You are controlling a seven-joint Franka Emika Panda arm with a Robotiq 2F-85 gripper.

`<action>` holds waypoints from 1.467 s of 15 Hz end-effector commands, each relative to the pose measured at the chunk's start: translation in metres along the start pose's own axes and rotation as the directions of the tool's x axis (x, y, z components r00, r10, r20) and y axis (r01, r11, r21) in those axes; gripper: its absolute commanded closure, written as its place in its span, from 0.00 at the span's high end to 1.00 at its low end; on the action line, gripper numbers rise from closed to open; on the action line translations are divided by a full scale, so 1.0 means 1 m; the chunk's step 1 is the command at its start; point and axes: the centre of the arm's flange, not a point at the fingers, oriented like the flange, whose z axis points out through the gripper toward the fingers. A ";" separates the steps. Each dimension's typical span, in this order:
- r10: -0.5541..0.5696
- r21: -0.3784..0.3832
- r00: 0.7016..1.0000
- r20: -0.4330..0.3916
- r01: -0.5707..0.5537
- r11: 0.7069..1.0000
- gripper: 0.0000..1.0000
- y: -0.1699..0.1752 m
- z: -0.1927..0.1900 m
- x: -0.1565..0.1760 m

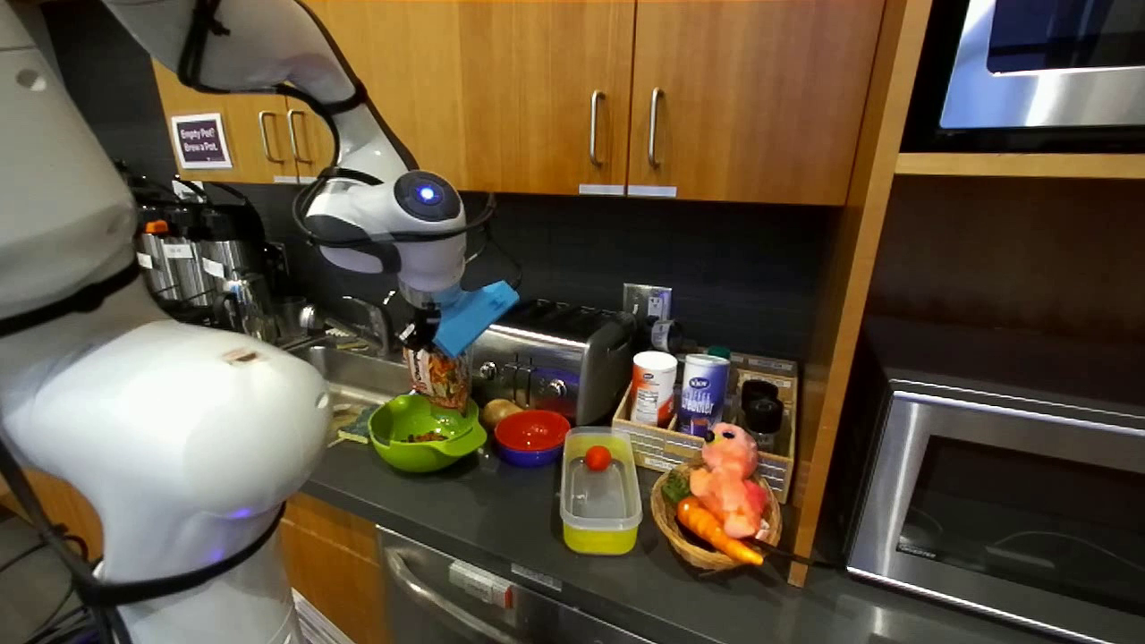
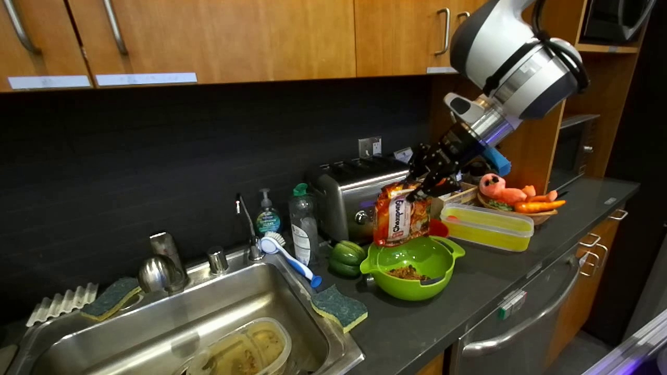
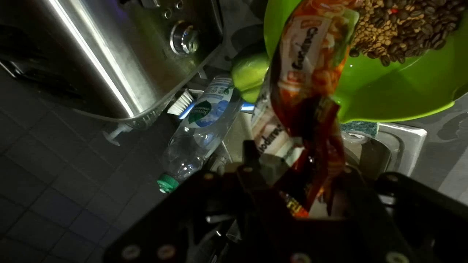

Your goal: Pick up the packet in the bowl then put it back inside

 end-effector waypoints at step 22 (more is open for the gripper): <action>0.128 0.043 0.991 -0.048 -0.126 0.991 0.12 -0.012 0.099 -0.062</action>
